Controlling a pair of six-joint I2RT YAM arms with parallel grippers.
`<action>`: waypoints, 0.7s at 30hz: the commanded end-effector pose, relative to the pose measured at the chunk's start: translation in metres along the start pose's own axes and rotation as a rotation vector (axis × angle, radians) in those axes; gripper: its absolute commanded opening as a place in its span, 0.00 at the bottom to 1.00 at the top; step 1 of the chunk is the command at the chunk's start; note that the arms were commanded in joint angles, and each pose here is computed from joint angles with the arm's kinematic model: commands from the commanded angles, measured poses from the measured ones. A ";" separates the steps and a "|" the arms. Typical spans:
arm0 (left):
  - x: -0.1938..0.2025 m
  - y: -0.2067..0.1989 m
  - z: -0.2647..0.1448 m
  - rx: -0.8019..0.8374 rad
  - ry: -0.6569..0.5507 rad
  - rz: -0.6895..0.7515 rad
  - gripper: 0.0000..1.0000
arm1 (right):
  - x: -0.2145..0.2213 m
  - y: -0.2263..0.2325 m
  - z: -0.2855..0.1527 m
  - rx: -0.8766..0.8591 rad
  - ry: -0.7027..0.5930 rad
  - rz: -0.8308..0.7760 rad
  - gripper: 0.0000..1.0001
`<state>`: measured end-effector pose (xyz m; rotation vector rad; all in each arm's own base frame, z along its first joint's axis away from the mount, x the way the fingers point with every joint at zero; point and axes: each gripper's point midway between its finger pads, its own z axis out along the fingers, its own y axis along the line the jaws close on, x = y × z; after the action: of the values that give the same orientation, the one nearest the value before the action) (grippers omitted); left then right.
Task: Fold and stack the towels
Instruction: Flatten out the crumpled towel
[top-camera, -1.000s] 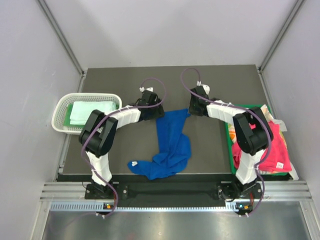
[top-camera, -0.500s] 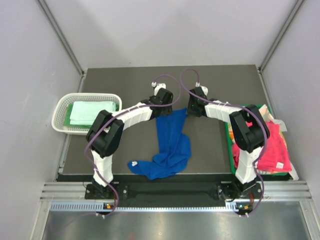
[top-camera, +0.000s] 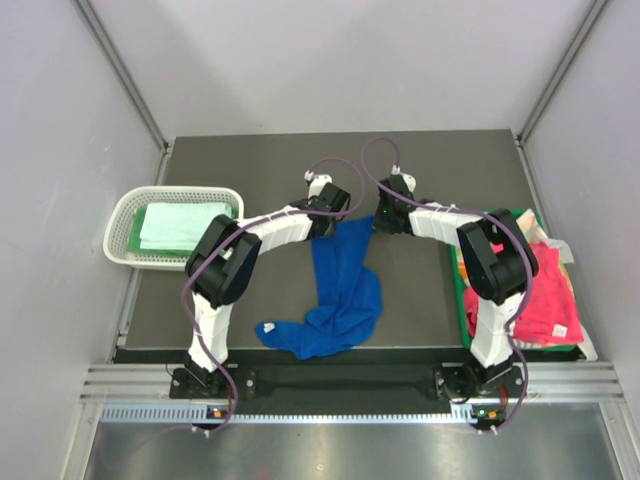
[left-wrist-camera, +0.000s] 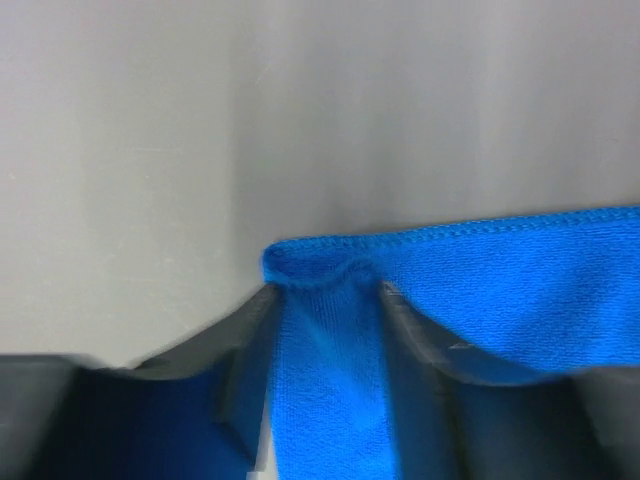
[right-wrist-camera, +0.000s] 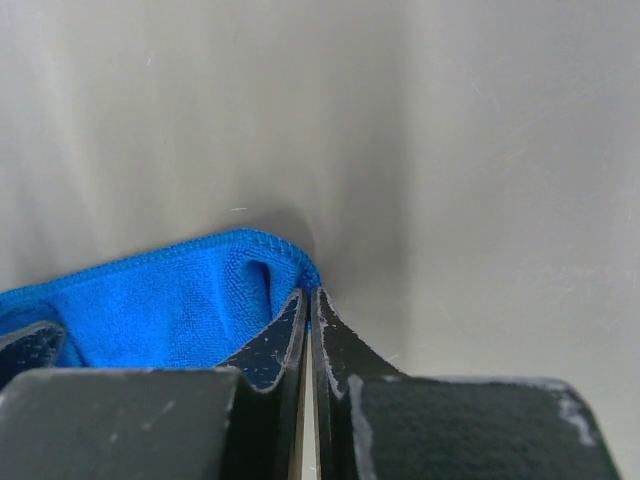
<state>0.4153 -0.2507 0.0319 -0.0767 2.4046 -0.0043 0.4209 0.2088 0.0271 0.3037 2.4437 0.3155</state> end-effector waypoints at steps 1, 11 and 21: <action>-0.017 0.001 -0.001 -0.033 -0.050 -0.004 0.44 | -0.004 -0.005 -0.001 0.003 -0.017 0.004 0.00; -0.031 0.015 -0.013 -0.048 -0.064 0.013 0.30 | -0.013 -0.027 -0.008 0.026 -0.033 0.023 0.00; -0.048 0.050 -0.014 -0.016 -0.051 -0.073 0.18 | -0.032 -0.042 -0.027 0.049 -0.078 0.016 0.00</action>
<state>0.4293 -0.2047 0.0464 -0.1396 2.4028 0.0455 0.4186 0.1679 0.0280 0.3624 2.4343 0.2765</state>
